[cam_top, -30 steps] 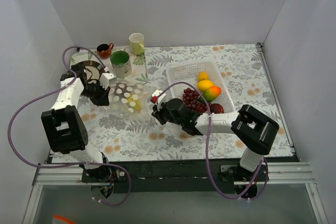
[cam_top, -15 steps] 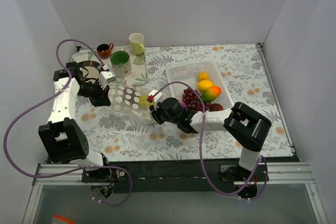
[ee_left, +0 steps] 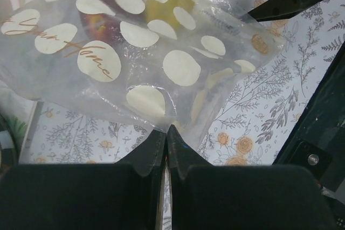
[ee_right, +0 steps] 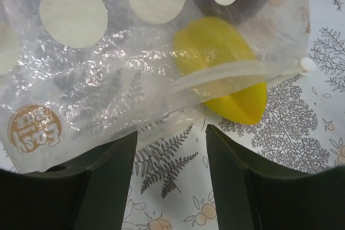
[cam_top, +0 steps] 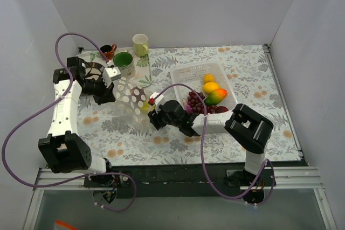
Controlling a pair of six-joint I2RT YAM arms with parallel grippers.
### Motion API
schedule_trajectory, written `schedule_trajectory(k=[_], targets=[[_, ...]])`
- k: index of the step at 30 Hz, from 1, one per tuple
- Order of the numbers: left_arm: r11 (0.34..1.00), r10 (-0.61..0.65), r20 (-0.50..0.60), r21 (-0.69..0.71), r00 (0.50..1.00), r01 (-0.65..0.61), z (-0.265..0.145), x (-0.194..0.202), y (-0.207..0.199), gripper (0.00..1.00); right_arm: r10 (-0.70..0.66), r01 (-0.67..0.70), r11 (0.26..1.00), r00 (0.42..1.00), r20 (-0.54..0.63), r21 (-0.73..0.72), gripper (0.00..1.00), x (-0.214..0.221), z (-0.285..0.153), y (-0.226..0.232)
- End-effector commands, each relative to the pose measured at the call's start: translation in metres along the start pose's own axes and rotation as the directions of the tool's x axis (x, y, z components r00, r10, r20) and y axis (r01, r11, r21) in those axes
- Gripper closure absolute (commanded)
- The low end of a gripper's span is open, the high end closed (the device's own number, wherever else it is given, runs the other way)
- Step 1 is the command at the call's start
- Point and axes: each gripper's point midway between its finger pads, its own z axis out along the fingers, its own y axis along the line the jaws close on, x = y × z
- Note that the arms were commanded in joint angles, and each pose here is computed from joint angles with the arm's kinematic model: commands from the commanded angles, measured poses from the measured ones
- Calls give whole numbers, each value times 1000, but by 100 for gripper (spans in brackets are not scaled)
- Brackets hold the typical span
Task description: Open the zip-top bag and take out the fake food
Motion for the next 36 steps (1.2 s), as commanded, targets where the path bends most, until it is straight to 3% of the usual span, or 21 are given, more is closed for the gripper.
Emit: schedule_trajectory(k=[1, 10, 16, 25, 29, 31, 32, 36], targets=[[992, -75, -69, 91, 995, 81, 16, 28, -19, 100, -51, 49, 999, 992, 116, 25, 37, -42, 14, 5], [987, -115, -272, 75, 955, 140, 48, 98, -8, 100, -215, 188, 961, 969, 121, 201, 29, -53, 35, -24], [982, -136, -356, 73, 925, 172, 60, 124, 1, 100, -289, 257, 924, 954, 78, 283, 21, -45, 43, -41], [977, -152, -392, 80, 907, 198, 71, 139, 6, 100, -251, 251, 957, 968, -16, 149, 18, -3, 62, -30], [975, -154, -398, 86, 904, 204, 74, 145, 2, 100, -233, 235, 969, 972, -31, 73, 25, 0, 71, -17], [976, -152, -403, 84, 903, 202, 75, 149, -1, 100, -231, 232, 973, 973, -26, 21, 34, 0, 72, -9], [976, -151, -404, 82, 902, 200, 75, 150, 0, 100, -229, 229, 973, 973, -31, 8, 45, 1, 70, -7], [979, -145, -396, 76, 907, 190, 78, 151, 2, 100, -177, 176, 984, 984, -25, -42, 62, -4, 53, 4]])
